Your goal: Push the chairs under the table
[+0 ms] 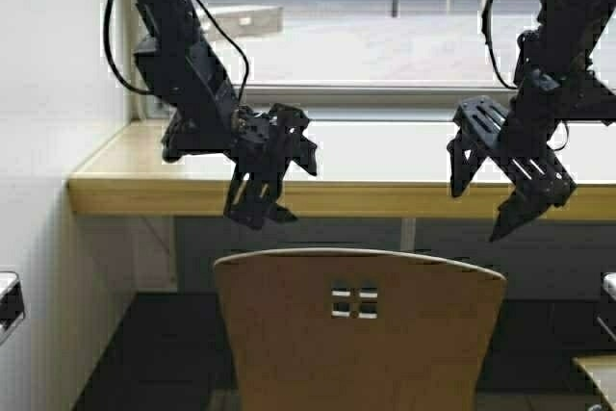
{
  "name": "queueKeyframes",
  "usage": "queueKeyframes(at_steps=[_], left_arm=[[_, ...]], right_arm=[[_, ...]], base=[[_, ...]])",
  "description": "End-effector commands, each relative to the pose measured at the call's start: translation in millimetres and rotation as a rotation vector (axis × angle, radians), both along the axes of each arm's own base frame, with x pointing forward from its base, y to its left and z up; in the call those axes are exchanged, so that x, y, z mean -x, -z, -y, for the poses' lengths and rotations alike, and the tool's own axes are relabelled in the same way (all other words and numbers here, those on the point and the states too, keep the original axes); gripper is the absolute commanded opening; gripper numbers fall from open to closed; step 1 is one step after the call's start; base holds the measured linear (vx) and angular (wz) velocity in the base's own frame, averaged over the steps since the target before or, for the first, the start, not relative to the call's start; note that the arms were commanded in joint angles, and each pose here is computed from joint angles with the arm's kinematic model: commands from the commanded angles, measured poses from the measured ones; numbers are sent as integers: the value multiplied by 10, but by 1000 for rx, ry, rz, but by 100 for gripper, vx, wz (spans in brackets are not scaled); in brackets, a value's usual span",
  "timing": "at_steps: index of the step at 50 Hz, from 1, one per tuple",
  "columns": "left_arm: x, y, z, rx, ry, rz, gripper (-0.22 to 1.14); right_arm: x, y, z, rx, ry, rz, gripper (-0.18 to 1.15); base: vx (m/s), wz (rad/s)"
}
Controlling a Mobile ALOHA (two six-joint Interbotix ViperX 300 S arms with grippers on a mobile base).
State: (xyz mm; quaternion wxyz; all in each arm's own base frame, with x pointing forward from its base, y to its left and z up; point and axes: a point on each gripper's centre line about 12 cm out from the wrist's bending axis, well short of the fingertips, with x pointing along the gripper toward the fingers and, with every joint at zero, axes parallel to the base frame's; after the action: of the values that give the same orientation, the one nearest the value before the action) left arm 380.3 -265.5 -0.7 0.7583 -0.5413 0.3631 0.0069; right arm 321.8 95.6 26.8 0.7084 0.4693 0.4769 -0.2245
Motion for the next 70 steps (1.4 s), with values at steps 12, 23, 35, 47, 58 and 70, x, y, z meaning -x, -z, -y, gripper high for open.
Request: queueKeyframes(at_steps=[12, 23, 35, 47, 58, 70], left_arm=[[-26, 282, -5, 32, -124, -160, 102], [21, 420, -55, 25, -157, -211, 102], [81, 517, -93, 17, -179, -254, 102], [143, 643, -147, 3, -200, -286, 102], [185, 771, -179, -12, -211, -314, 102], [145, 876, -171, -11, -222, -318, 102]], right_arm=[[-160, 289, -47, -90, 193, -76, 103], [-243, 378, -85, -96, 188, -85, 103], [-236, 511, -132, -103, 175, -120, 103], [-266, 739, -212, -120, 154, -170, 103], [-323, 840, -239, -122, 149, -179, 103], [-490, 1000, -292, -123, 139, -171, 103]], base=[[6, -6], [9, -4], [10, -2], [6, 0], [3, 0], [1, 0]])
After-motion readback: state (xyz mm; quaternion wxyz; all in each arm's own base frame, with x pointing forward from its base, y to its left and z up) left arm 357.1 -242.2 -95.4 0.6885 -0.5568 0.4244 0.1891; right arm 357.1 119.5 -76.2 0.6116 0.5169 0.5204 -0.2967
